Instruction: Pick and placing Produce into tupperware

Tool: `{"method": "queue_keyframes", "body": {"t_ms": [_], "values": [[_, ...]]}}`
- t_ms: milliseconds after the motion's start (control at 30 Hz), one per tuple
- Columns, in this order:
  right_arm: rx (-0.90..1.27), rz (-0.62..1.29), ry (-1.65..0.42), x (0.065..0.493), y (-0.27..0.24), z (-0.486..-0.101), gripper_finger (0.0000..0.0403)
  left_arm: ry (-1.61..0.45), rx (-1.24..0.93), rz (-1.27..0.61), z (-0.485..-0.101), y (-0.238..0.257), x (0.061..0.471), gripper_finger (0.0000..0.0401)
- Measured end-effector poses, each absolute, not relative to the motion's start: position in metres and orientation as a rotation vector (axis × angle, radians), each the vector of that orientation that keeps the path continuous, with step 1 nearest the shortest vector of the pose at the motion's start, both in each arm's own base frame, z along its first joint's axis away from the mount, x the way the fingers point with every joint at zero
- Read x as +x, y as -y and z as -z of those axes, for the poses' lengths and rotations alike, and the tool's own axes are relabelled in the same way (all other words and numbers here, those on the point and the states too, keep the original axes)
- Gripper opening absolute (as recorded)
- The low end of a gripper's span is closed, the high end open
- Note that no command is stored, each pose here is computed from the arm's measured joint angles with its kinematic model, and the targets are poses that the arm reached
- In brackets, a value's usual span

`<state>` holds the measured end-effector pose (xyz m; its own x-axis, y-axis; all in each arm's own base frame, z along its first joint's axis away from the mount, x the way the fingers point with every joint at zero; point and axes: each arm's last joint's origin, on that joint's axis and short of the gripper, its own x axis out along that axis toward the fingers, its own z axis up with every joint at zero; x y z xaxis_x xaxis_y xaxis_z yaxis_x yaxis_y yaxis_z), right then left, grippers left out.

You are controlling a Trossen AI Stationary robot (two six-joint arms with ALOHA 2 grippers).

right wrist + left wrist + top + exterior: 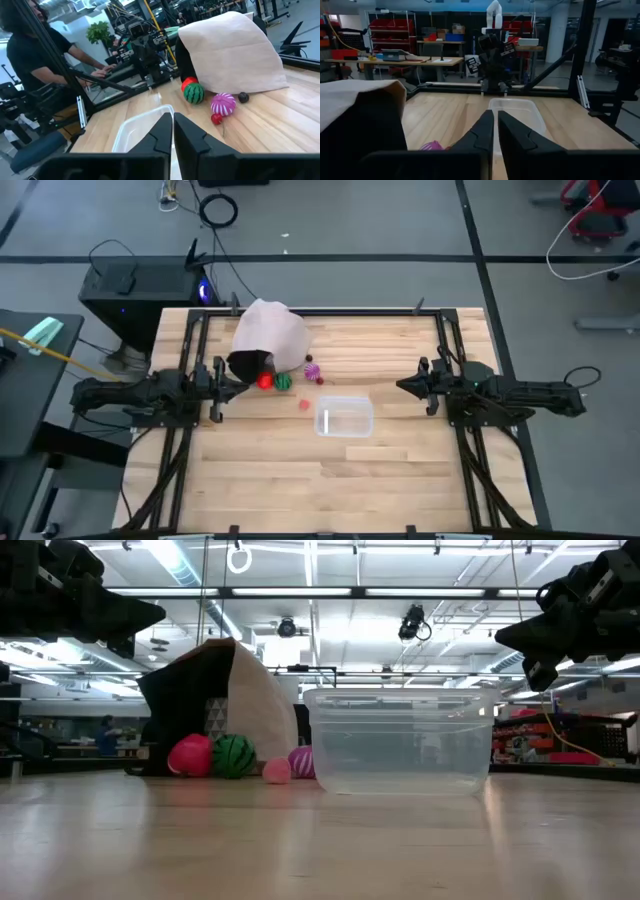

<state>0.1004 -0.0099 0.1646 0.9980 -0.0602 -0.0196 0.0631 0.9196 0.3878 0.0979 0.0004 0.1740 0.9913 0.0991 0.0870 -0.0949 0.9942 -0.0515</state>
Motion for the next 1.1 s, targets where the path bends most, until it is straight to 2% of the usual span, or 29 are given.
{"method": "queue_keyframes", "body": {"t_ms": [433,767,1100], "values": [[0.399,0.063,-0.007,0.1004,0.0099,-0.1646,0.0023,0.09,-0.047,-0.098,-0.174,-0.0004,0.0979,0.0039],[0.399,0.063,-0.007,0.1004,0.0099,-0.1647,0.0023,0.089,-0.047,-0.097,-0.1739,-0.0004,0.0979,0.0028],[0.399,0.063,-0.007,0.1004,0.0099,-0.1647,0.0023,0.089,-0.047,-0.097,-0.1739,-0.0004,0.098,0.004]]}}
